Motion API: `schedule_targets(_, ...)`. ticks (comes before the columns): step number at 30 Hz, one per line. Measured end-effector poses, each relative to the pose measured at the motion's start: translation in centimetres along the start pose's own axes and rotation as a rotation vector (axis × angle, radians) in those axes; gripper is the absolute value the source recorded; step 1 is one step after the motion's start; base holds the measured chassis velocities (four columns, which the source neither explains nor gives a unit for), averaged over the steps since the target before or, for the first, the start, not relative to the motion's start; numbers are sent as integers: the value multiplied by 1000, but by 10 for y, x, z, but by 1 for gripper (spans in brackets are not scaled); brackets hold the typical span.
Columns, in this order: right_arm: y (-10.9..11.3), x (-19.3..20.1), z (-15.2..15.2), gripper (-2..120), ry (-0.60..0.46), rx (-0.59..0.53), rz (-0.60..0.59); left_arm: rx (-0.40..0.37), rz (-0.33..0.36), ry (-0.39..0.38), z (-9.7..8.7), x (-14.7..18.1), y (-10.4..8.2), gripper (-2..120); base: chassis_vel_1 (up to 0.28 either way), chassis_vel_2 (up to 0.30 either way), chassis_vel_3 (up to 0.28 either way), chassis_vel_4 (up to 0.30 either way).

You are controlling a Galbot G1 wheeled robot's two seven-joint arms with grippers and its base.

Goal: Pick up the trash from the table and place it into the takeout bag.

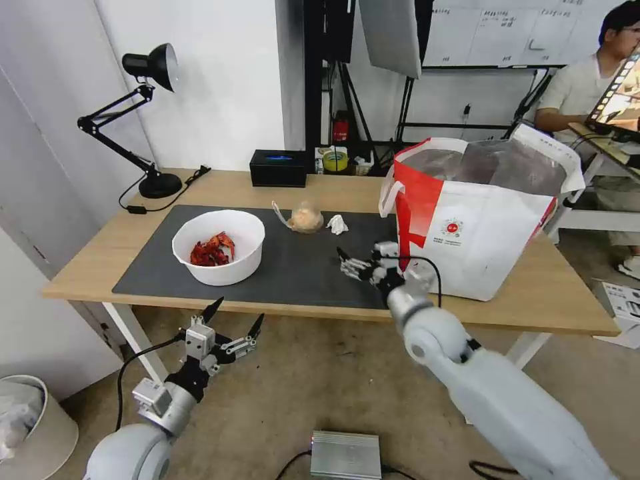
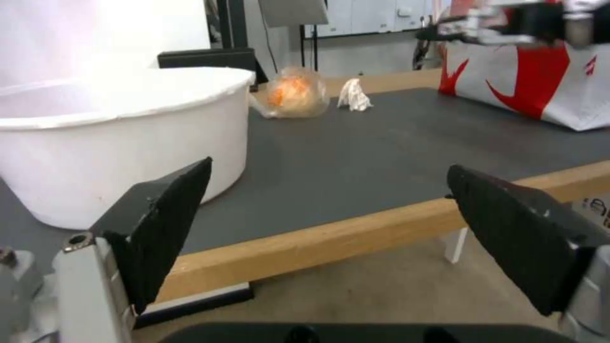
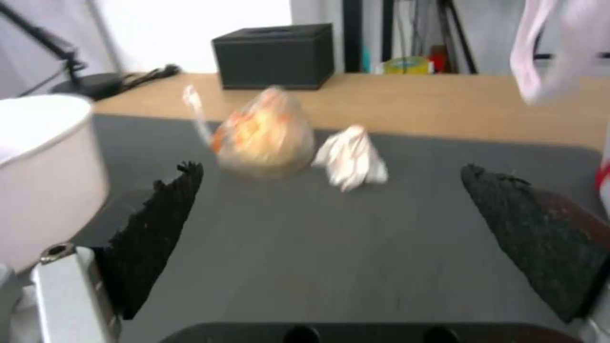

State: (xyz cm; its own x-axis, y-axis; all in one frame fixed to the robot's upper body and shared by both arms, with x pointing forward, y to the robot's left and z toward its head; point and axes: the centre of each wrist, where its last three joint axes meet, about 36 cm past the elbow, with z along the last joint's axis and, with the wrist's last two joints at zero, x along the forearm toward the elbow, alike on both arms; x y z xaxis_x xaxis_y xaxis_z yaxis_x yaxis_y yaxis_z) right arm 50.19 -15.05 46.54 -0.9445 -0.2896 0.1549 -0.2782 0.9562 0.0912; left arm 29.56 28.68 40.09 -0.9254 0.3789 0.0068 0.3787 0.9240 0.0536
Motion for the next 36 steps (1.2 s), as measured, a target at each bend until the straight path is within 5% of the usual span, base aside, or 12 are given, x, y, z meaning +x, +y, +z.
schedule_targets(17, 17, -116, -14, 100, 79, 78, 151, -2, -11, 11, 9, 1, -6, 100, 0, 0, 0, 0)
schedule_targets(36, 13, -162, -1, 100, 161, 101, 157, -2, -8, 6, 11, -1, -7, 100, 0, 0, 0, 0)
